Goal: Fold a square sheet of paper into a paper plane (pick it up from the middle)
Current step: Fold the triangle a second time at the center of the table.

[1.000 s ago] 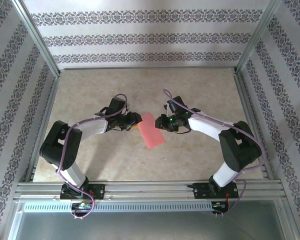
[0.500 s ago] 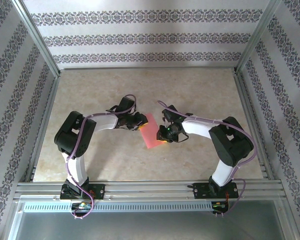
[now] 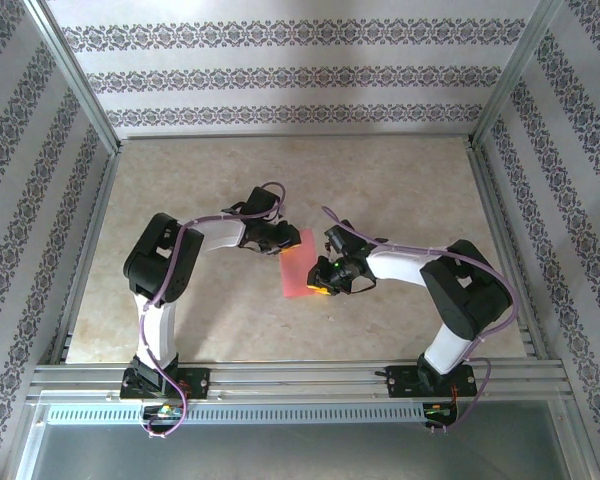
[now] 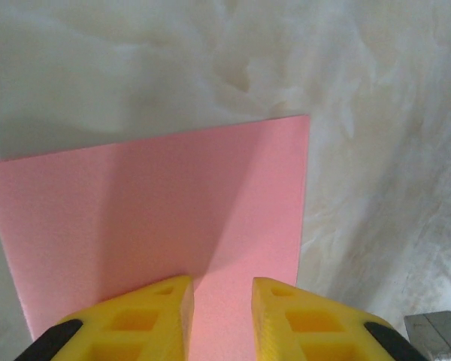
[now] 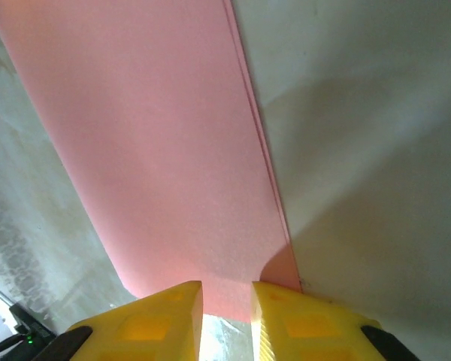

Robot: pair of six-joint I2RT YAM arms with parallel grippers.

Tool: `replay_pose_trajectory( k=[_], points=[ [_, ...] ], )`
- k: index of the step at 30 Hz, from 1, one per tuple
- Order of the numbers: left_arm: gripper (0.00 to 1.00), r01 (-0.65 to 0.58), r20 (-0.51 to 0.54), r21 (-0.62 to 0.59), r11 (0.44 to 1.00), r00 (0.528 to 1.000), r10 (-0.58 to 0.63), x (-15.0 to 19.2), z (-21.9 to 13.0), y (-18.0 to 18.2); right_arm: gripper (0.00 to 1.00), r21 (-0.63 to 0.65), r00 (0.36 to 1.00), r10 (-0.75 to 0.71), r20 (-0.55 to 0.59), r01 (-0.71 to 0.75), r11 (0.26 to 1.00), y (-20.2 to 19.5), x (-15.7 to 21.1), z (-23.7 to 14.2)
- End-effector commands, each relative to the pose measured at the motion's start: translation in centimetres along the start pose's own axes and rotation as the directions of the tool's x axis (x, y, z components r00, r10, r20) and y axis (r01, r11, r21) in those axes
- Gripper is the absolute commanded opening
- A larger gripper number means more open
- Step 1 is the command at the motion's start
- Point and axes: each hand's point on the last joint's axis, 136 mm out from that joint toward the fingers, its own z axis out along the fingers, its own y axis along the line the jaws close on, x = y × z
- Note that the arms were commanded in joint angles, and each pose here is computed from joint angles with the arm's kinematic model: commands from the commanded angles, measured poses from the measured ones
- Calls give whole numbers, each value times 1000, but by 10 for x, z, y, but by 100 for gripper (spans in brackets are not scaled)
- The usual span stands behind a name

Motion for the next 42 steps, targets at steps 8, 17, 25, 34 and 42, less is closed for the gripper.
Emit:
replay_pose_trajectory(
  k=[8,17,25,34,42],
  points=[
    [32,-160,-48,-1,987,986,160,6,-28,-24,34,-56,978,14,210,-2,998,-5,-26,-55],
    [27,37,29,17,999,999,-38,28,-39,-7,44,-59,978,35,208,-24,998,-16,-26,-55],
    [20,92,8,-49,994,996,-92,29,-19,14,47,-56,985,29,169,-20,998,-11,-24,-45],
    [18,140,-13,-128,982,990,-143,42,-9,42,43,-72,994,22,111,-14,997,0,-17,-32],
    [18,163,-24,-163,973,985,-169,50,-7,54,43,-76,998,29,59,-24,997,5,-10,-21]
  ],
)
